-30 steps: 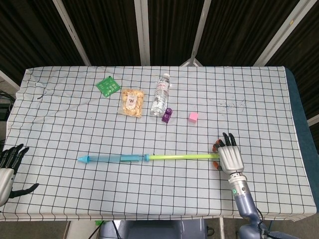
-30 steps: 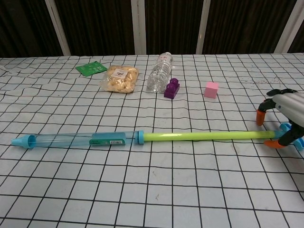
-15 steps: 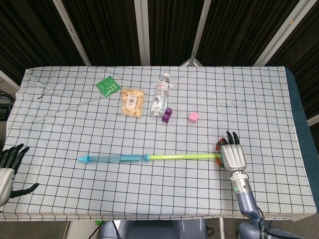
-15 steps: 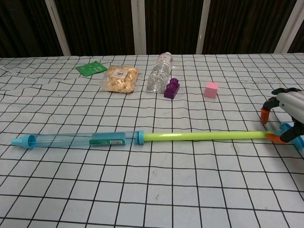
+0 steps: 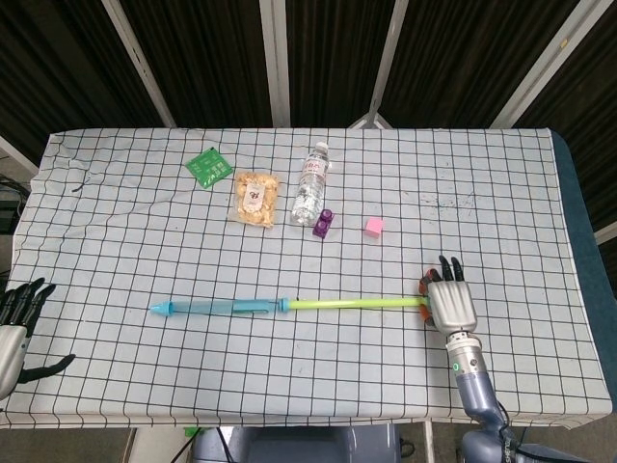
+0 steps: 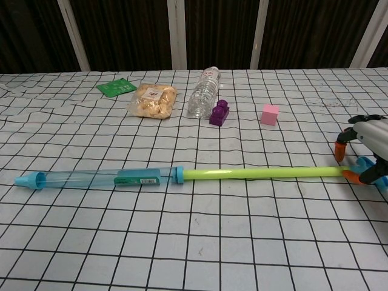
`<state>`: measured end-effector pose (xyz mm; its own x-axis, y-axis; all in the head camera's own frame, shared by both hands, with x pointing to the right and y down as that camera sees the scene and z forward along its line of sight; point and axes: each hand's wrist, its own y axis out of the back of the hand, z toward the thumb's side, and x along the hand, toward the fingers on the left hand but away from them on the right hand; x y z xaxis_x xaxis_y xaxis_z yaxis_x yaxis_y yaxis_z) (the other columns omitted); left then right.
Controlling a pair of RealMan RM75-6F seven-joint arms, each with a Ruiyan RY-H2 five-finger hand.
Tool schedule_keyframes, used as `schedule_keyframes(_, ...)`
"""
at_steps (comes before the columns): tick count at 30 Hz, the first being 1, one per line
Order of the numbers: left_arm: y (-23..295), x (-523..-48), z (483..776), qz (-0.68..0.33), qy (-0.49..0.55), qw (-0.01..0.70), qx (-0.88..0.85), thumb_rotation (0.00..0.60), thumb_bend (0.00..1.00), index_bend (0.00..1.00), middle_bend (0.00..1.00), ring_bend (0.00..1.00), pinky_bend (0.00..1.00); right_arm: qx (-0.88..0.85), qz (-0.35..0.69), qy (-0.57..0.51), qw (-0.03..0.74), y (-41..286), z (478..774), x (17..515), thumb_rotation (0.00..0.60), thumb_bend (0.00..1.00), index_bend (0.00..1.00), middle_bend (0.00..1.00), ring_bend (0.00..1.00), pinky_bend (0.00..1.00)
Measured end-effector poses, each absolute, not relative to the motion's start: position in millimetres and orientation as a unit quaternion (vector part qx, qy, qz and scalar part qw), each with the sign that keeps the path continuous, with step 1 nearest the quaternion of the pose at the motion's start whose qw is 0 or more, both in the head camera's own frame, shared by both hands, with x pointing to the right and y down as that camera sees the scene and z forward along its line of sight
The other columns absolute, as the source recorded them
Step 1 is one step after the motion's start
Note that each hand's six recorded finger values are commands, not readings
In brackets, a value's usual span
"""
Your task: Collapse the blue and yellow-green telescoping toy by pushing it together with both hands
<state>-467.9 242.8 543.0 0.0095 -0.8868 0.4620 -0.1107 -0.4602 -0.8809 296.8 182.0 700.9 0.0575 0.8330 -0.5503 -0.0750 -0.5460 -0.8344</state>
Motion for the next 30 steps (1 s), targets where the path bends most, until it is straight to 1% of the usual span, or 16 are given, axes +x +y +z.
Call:
schedule_keyframes(21,241.3,-467.5,541.9,-0.579,0.401,0.337,-0.626,0.600,0.13,0.00,0.00,0.00,0.00,-0.621,0.632,-0.291,0.361,186.3,706.7,303.1,0.600,0.42,0.50,0.31,0.00,0.00)
schedule_keyframes(24,241.2,-467.2,541.9,-0.578,0.401,0.337,-0.625,0.600,0.13,0.00,0.00,0.00,0.00,-0.620,0.634,-0.290,0.360,186.9,707.9,304.3,0.600,0.43,0.54,0.31,0.00,0.00)
schedule_keyframes(29,241.4,-466.7,542.2,-0.579,0.399,0.338,-0.625,0.600,0.13,0.00,0.00,0.00,0.00,-0.620,0.633,-0.291,0.361,187.6,708.6,304.2,0.600,0.45,0.69,0.31,0.00,0.00)
schedule_keyframes(30,241.3,-466.6,542.2,-0.579,0.400,0.338,-0.625,0.600,0.13,0.00,0.00,0.00,0.00,-0.620,0.633,-0.291,0.362,187.8,708.6,303.9,0.600,0.45,0.71,0.31,0.00,0.00)
